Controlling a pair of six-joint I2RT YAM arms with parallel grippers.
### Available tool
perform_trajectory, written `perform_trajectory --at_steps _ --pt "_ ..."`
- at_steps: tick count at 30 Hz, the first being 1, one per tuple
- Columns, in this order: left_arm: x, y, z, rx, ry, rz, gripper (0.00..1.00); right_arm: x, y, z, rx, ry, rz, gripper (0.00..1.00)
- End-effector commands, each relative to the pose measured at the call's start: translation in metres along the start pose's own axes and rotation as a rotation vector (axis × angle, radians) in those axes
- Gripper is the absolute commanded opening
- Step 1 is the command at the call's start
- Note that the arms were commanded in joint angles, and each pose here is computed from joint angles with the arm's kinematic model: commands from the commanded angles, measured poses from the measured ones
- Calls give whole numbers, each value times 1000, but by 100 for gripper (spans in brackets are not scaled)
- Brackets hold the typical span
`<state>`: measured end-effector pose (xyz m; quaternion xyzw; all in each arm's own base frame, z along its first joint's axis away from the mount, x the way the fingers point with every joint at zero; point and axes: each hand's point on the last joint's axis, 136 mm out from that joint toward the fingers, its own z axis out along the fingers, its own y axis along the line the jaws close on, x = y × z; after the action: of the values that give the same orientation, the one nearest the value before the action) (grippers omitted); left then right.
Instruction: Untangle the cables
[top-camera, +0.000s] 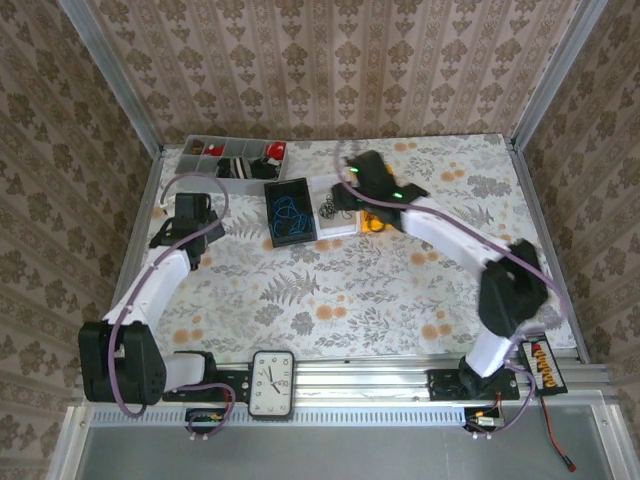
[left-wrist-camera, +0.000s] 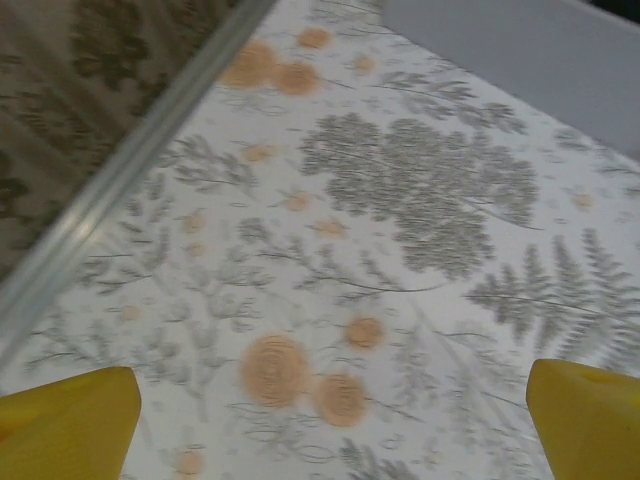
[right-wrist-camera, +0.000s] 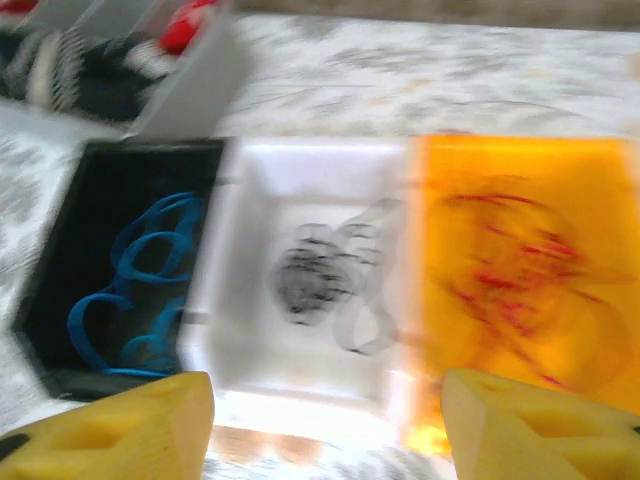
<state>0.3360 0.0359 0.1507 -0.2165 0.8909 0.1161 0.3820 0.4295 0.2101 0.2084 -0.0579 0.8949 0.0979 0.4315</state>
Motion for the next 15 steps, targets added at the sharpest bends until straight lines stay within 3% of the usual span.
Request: perform_trajectory --at_steps 1,6,11,15 --pt "-12 39 -4 -198 -130 67 100 13 -79 -31 238 -130 88 76" --pt "-5 49 10 -281 -210 183 100 60 -162 -76 515 -269 23 100" --pt "5 35 38 -257 -208 222 100 101 -211 -80 703 -252 -8 100" --pt "2 8 52 -126 -291 213 100 104 -227 -72 724 -383 32 100"
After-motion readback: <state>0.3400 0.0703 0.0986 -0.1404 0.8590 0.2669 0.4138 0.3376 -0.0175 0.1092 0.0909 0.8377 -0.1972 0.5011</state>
